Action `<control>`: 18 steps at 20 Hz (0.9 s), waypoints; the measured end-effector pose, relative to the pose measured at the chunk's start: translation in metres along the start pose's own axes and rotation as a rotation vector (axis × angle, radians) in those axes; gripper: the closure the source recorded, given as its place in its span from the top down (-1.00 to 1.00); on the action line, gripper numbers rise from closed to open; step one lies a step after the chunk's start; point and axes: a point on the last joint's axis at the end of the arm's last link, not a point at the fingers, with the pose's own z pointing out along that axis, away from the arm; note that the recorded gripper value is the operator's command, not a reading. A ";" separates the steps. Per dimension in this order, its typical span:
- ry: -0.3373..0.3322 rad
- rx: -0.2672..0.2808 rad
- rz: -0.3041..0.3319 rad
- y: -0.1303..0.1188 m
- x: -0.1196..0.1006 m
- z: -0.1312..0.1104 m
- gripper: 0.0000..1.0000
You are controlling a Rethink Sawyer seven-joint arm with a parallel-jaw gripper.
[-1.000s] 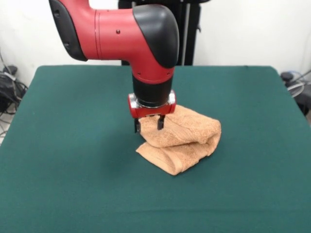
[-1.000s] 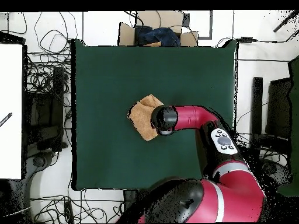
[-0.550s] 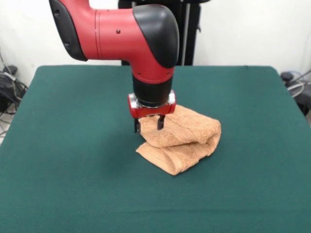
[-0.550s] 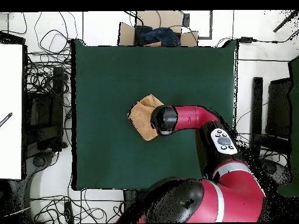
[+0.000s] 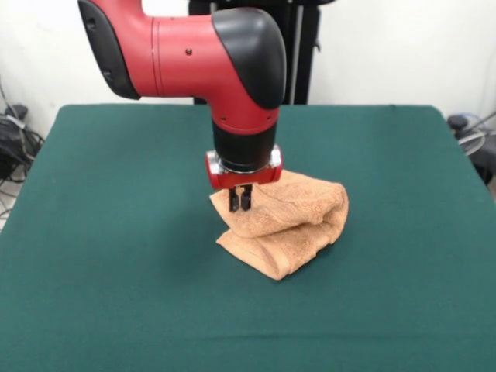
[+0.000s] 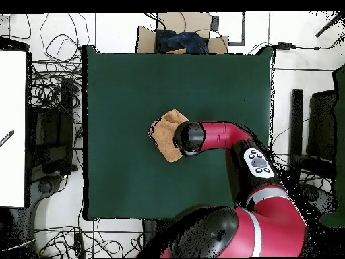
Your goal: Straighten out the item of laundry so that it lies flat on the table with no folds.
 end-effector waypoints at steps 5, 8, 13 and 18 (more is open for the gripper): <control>0.000 -0.001 0.001 0.000 0.000 0.000 -1.00; -0.001 -0.001 0.001 0.000 0.000 0.000 -1.00; -0.004 -0.003 0.006 -0.003 0.000 0.000 1.00; -0.016 0.003 0.008 -0.010 0.002 0.001 1.00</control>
